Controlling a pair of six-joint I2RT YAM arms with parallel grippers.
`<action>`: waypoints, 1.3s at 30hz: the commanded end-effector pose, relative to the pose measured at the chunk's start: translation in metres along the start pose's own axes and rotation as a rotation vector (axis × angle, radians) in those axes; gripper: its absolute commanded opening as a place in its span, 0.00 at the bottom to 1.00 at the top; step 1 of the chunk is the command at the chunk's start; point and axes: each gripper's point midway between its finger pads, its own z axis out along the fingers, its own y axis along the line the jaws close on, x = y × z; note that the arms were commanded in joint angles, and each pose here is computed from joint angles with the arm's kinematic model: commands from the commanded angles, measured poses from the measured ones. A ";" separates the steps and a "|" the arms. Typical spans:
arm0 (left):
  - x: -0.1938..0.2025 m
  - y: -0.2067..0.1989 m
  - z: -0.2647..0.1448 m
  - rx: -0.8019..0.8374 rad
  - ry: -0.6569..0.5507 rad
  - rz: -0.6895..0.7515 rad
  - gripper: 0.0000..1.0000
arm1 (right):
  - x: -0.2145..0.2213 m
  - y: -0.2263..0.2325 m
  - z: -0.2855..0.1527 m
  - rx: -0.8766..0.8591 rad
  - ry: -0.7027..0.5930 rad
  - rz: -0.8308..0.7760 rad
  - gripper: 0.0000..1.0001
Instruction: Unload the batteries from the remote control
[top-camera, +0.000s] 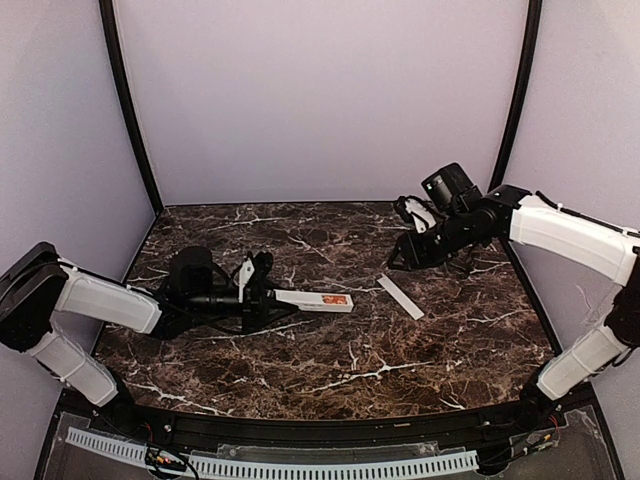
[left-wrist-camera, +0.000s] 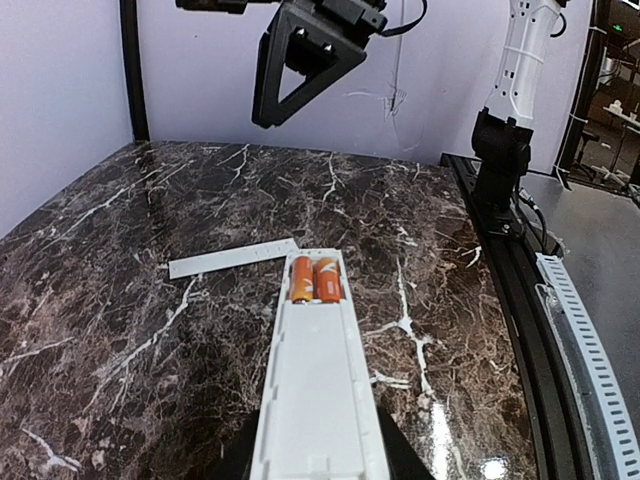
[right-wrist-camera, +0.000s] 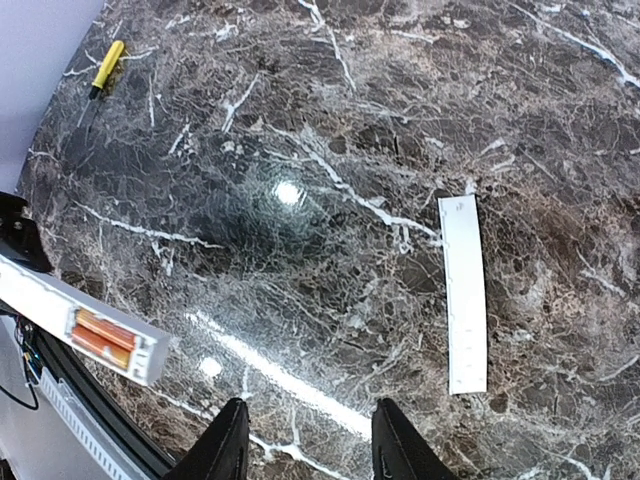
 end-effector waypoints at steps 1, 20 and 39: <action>0.006 0.015 0.015 -0.020 0.004 0.002 0.00 | -0.025 0.009 -0.012 -0.057 -0.130 0.006 0.41; 0.063 0.033 0.044 -0.006 0.103 0.049 0.01 | -0.034 0.000 -0.014 -0.088 -0.229 -0.015 0.39; 0.098 0.035 0.040 -0.034 0.199 0.052 0.36 | -0.037 -0.007 -0.010 -0.097 -0.238 -0.029 0.39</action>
